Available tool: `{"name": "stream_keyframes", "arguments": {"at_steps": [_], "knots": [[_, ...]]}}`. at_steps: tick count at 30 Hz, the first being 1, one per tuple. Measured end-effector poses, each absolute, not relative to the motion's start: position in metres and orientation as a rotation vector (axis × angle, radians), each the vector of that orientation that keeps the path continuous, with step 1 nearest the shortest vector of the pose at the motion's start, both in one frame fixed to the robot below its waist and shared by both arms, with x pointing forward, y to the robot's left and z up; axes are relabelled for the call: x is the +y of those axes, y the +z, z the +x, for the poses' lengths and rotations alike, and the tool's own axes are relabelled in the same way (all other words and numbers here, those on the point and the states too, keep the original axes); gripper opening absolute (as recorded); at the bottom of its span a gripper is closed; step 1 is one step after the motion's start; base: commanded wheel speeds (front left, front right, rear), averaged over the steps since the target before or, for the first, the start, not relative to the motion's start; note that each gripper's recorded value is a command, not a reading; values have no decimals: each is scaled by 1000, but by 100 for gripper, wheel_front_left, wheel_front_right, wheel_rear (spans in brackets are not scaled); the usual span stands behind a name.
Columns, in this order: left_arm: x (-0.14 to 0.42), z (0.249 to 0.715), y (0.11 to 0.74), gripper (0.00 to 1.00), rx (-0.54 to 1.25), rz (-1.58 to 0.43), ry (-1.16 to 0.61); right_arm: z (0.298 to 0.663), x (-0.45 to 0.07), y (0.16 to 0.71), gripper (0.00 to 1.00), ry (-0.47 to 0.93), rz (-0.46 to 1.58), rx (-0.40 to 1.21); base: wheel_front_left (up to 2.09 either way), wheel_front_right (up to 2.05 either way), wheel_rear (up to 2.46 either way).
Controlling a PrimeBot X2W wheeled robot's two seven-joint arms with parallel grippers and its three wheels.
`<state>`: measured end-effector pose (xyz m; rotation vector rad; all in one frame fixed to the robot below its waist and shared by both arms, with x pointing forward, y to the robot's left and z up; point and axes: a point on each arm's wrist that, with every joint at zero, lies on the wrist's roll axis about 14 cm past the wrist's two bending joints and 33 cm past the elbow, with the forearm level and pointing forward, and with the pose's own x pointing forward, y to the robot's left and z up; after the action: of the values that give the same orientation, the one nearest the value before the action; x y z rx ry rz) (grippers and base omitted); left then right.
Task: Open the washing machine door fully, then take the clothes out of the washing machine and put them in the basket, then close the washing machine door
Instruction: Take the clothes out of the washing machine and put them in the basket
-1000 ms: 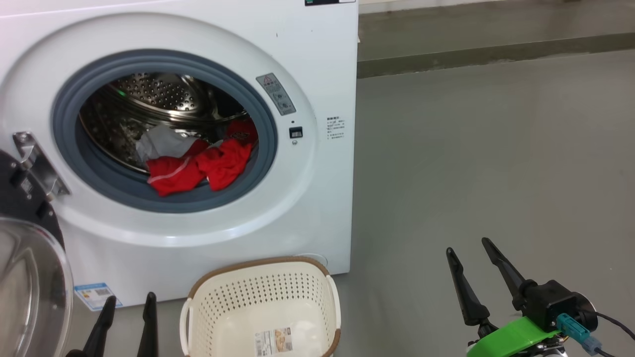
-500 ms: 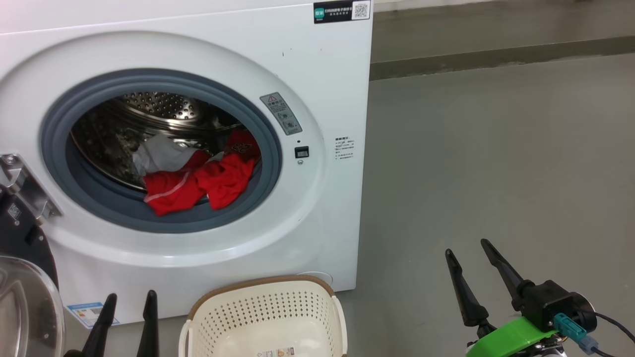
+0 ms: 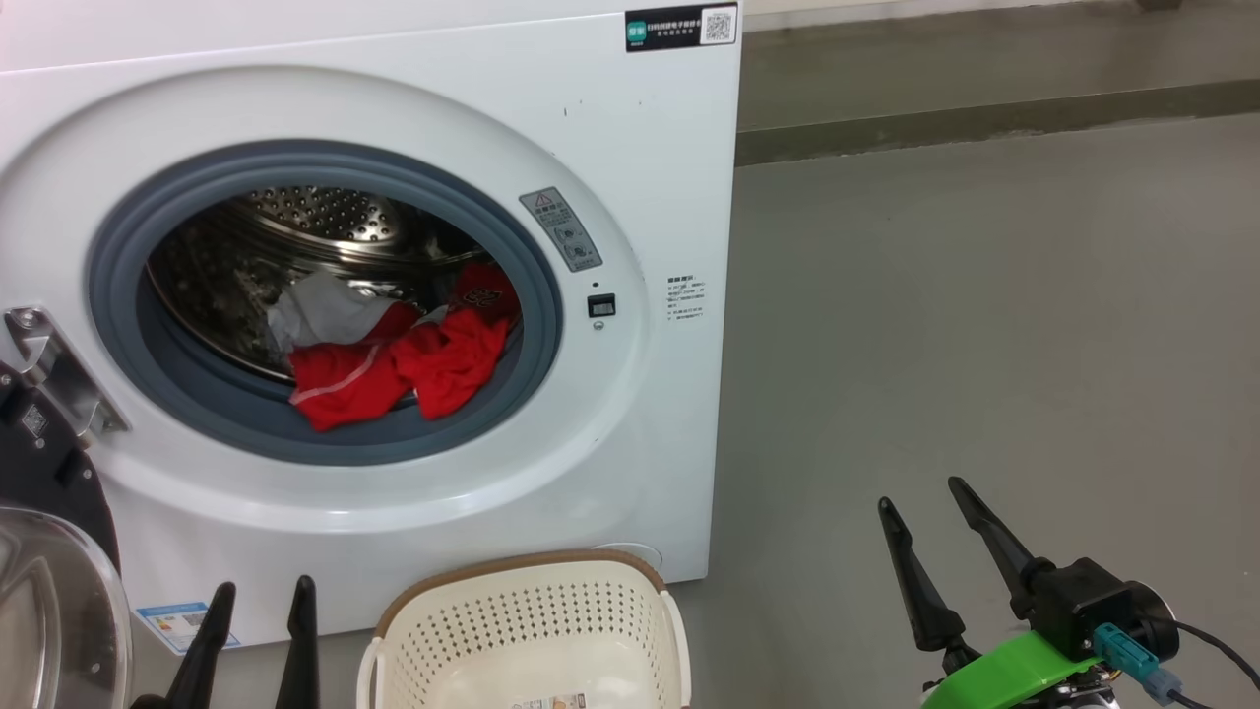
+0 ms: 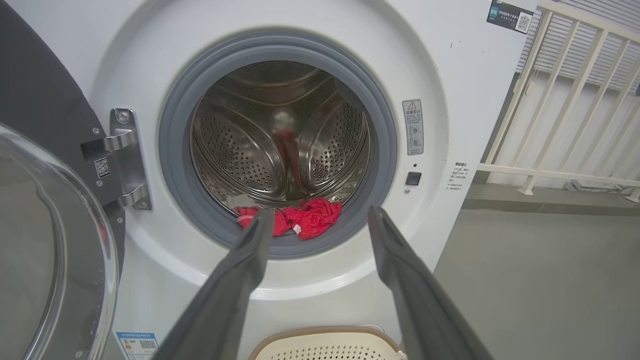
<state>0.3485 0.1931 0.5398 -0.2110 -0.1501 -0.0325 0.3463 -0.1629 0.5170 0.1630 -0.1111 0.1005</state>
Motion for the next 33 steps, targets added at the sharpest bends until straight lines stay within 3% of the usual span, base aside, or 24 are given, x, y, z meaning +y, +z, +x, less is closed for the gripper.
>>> {"name": "stream_keyframes", "arguments": {"at_steps": [14, 33], "knots": [[197, 351, 531, 100, -120, -210, -7, 352, -156, 509, 100, 120, 164, -84, 0, 0, 0], [202, 412, 537, 100, -143, -226, 25, 388, -141, 496, 100, 166, 161, -42, 0, 0, 0]]}}
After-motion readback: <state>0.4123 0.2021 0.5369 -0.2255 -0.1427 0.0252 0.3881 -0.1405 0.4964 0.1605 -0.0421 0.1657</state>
